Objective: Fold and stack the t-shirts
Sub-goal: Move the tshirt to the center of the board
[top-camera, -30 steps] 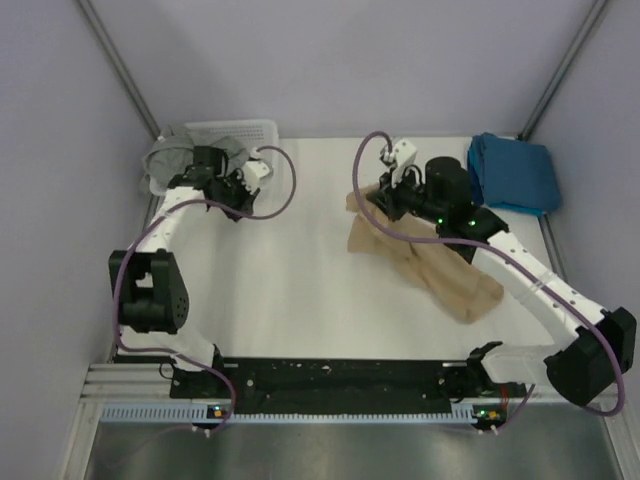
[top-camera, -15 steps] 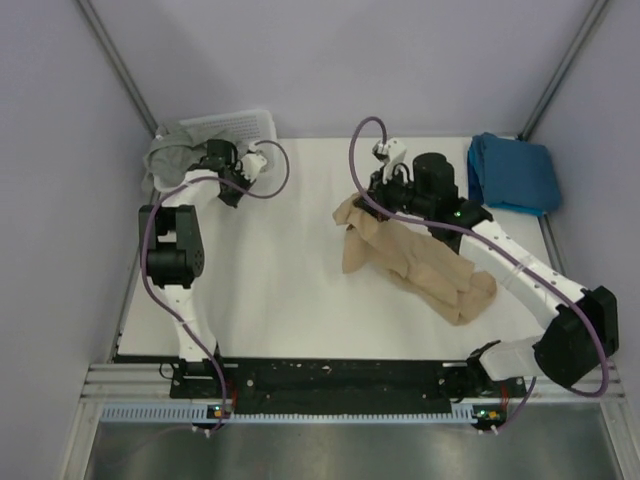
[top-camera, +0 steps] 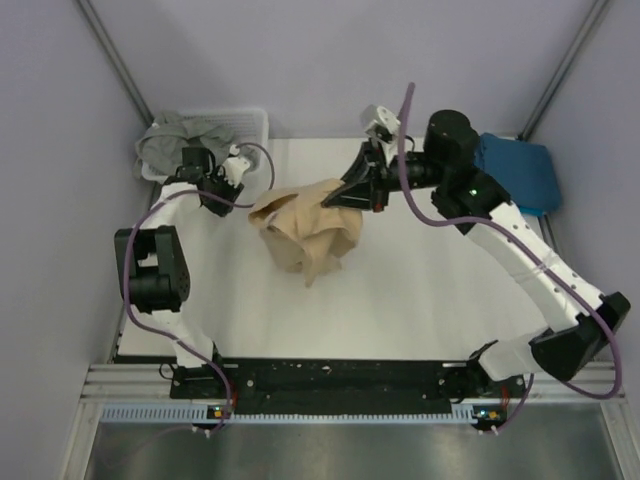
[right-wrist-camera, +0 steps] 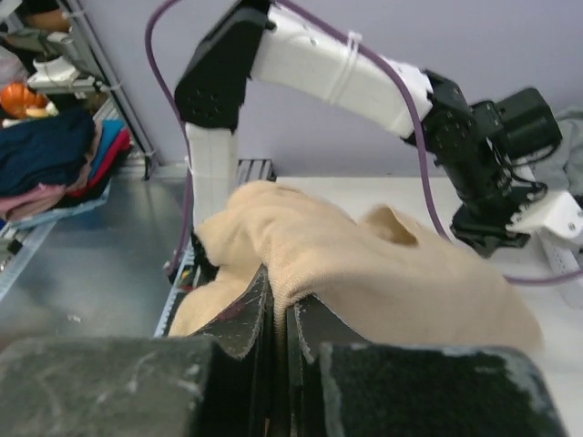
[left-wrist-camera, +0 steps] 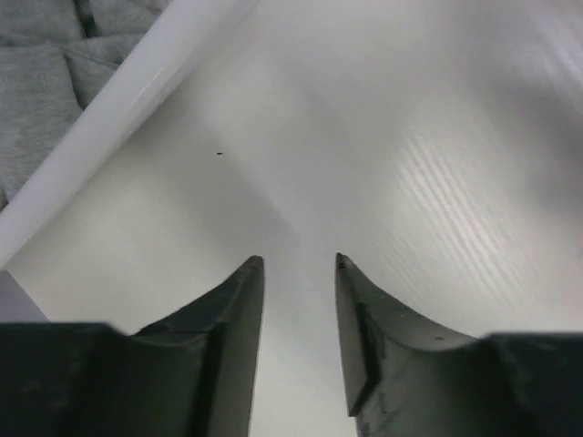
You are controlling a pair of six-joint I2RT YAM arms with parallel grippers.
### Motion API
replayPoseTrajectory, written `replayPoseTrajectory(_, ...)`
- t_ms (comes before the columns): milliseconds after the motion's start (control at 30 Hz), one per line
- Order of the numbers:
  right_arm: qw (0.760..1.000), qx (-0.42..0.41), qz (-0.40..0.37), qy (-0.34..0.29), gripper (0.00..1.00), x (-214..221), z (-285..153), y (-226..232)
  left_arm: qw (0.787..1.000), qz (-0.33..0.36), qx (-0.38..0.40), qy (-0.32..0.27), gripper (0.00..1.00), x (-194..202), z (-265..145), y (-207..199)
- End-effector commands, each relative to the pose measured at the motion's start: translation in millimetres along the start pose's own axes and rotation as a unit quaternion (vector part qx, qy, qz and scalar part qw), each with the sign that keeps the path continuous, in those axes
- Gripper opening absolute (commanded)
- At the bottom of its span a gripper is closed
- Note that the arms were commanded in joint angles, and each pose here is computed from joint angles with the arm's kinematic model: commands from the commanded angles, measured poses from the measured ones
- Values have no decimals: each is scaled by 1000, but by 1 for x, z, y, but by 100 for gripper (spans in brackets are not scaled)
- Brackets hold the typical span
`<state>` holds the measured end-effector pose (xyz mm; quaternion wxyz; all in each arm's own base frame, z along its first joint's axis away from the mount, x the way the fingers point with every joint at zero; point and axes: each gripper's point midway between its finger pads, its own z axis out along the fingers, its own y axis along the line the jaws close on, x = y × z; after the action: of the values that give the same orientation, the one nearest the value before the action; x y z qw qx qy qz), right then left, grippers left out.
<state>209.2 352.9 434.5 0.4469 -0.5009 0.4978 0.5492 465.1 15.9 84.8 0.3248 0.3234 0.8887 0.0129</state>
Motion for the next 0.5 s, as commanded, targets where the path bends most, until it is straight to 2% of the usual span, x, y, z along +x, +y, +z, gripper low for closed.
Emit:
replayPoseTrajectory(0, 1000, -8, -23, 4, 0, 21, -52, 5, 995, 33, 17, -97, 47, -47, -60, -16)
replayPoseTrajectory(67, 995, 98, 24, 24, 0, 68, -84, -48, 995, 31, 29, -95, 53, -44, -68, -23)
replayPoseTrajectory(167, 956, 275, 57, 83, 1, 142, -133, -134, 994, 35, 43, -95, 57, -43, -72, -31)
replayPoseTrajectory(233, 912, 381, 74, 131, 15, 183, -167, -183, 994, 28, 51, -93, 58, -41, -71, -35)
replayPoseTrajectory(300, 860, 473, 86, 174, 40, 207, -201, -228, 993, 24, 68, -91, 59, -37, -71, -44)
replayPoseTrajectory(367, 804, 541, 125, 212, 47, 225, -232, -263, 993, 27, 83, -83, 60, -33, -73, -55)
replayPoseTrajectory(400, 781, 572, 136, 213, 48, 216, -245, -283, 992, 31, 91, -78, 60, -29, -75, -61)
replayPoseTrajectory(467, 756, 588, 188, 215, 51, 221, -257, -298, 991, 39, 105, -73, 61, -23, -81, -73)
